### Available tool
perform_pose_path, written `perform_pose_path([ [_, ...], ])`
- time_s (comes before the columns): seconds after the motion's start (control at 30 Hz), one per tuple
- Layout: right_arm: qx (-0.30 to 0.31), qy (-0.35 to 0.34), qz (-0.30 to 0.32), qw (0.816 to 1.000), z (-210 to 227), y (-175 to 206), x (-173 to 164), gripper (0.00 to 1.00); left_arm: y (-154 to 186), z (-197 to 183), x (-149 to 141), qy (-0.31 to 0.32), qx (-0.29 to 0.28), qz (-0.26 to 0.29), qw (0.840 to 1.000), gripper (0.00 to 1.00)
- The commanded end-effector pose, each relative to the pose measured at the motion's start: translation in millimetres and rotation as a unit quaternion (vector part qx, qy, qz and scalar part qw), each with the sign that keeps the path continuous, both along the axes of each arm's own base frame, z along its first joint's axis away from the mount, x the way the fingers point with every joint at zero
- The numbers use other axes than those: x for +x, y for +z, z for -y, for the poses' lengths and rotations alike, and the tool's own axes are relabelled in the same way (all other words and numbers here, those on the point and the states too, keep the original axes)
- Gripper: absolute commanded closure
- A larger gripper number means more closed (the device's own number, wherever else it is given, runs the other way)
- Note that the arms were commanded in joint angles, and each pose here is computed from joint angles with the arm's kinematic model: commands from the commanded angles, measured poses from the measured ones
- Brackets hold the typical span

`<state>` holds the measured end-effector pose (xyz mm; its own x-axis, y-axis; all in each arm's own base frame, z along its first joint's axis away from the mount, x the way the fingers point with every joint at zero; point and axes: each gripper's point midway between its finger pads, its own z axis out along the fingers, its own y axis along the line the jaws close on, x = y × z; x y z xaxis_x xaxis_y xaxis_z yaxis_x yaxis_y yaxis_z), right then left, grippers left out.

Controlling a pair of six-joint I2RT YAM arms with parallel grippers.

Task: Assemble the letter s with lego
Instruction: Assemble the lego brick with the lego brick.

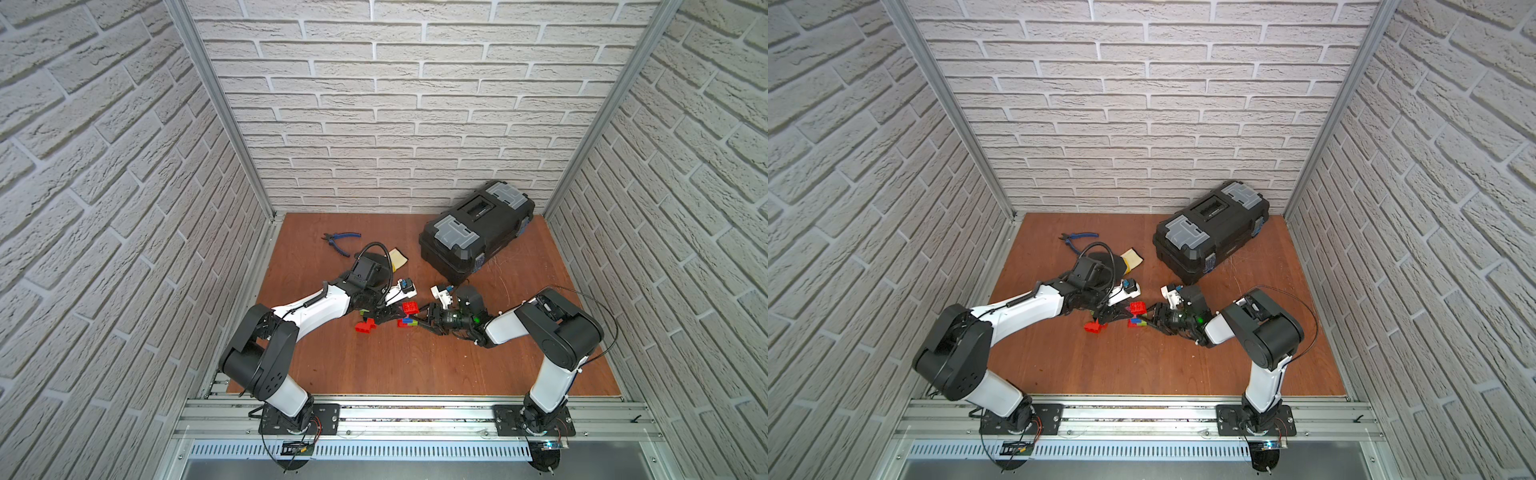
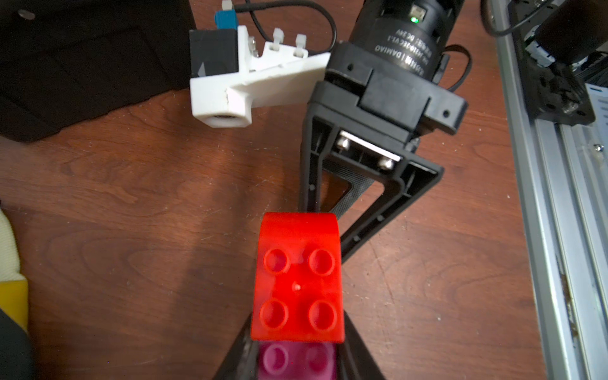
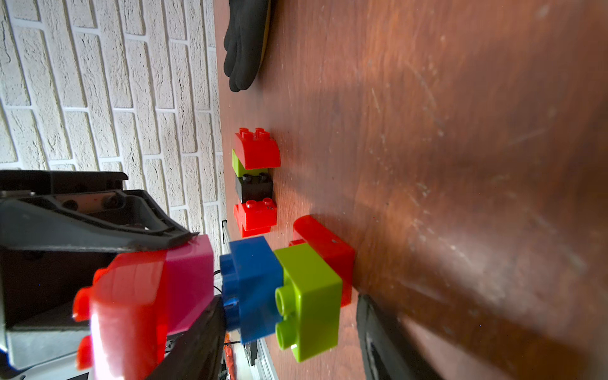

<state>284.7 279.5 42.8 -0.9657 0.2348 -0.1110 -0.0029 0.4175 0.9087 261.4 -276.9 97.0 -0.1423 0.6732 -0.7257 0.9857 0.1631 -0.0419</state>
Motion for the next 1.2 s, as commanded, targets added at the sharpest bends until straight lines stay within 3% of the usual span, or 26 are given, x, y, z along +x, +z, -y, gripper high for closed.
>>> perform_pose_path([
  [0.0, -0.001, 0.001, 0.010, 1.000, -1, -1, 1, 0.37, -4, 1, -1, -0.017, -0.009, 0.009, 1.000, 0.69],
  [0.8, -0.022, -0.006, -0.007, 1.000, 11, -20, -5, 0.41, -16, -3, -18, -0.042, -0.005, 0.001, 0.999, 0.71],
  [1.17, -0.022, -0.004, -0.009, 1.000, 11, -20, -4, 0.42, -18, -4, -13, -0.024, -0.006, 0.007, 1.000, 0.74],
])
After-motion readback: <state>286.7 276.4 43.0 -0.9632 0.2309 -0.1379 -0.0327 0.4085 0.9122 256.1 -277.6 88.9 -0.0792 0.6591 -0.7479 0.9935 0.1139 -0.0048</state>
